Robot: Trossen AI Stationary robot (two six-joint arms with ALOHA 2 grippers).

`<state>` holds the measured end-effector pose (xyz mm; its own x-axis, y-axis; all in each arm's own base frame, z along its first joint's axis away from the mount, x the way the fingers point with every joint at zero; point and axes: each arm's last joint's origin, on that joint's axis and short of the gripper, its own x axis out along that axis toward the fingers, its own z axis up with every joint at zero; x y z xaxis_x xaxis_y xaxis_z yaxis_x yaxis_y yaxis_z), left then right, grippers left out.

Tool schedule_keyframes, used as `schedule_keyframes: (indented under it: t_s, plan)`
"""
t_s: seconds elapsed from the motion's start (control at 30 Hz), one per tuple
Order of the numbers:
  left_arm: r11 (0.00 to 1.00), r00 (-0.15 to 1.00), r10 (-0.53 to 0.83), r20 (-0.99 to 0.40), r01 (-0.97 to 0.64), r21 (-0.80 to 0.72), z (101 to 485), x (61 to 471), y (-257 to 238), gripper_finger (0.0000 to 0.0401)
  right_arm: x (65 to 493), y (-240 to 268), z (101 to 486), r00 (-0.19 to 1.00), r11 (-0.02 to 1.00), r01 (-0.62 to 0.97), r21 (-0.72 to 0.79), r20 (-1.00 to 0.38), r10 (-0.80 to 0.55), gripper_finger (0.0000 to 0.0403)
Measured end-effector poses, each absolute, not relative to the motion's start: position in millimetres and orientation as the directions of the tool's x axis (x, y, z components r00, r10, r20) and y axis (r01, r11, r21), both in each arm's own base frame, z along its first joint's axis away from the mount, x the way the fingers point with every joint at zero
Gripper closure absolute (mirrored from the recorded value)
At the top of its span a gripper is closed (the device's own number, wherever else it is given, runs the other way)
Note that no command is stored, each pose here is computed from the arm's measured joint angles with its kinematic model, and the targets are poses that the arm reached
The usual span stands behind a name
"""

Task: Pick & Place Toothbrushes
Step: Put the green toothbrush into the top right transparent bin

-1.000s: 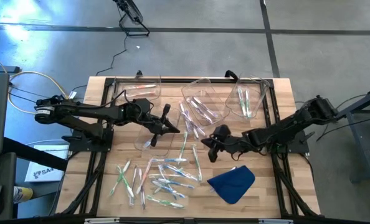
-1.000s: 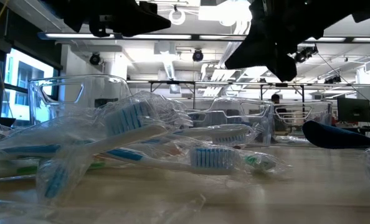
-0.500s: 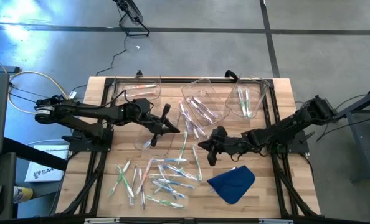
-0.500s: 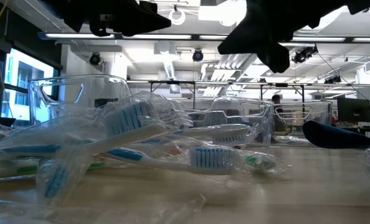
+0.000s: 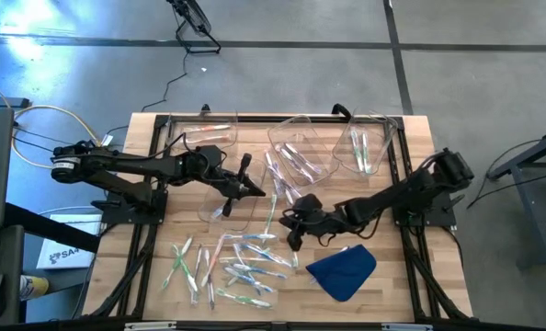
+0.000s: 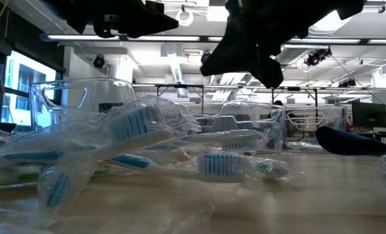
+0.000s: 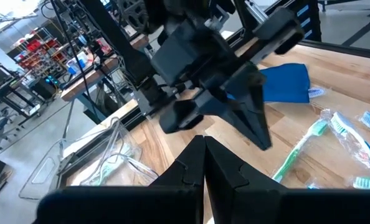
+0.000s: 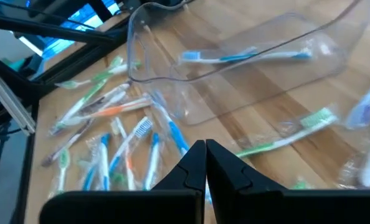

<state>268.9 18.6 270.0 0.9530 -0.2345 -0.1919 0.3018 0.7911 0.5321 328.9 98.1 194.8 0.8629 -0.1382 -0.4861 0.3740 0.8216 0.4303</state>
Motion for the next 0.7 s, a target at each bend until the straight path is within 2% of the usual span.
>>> schedule_keyframes:
  t_s: [0.3, 0.53, 0.7]
  plan:
    - [0.791, 0.953, -0.234, -0.192, 0.302, 0.532, 270.0, 268.9, 18.6, 0.0401, 336.7, 93.7, 197.8, 0.866, 0.809, 0.387, 0.442, -0.476, -0.154, 0.0400]
    - [0.812, 0.953, -0.235, -0.193, 0.301, 0.499, 269.9, 268.9, 18.6, 0.0401, 335.7, 80.3, 191.4, 0.819, 0.724, 0.491, 0.484, -0.539, -0.195, 0.0400]
    - [0.814, 0.944, -0.249, -0.215, 0.324, 0.482, 267.6, 268.3, 18.1, 0.0401, 335.6, 77.9, 190.2, 0.812, 0.692, 0.508, 0.512, -0.553, -0.187, 0.0399]
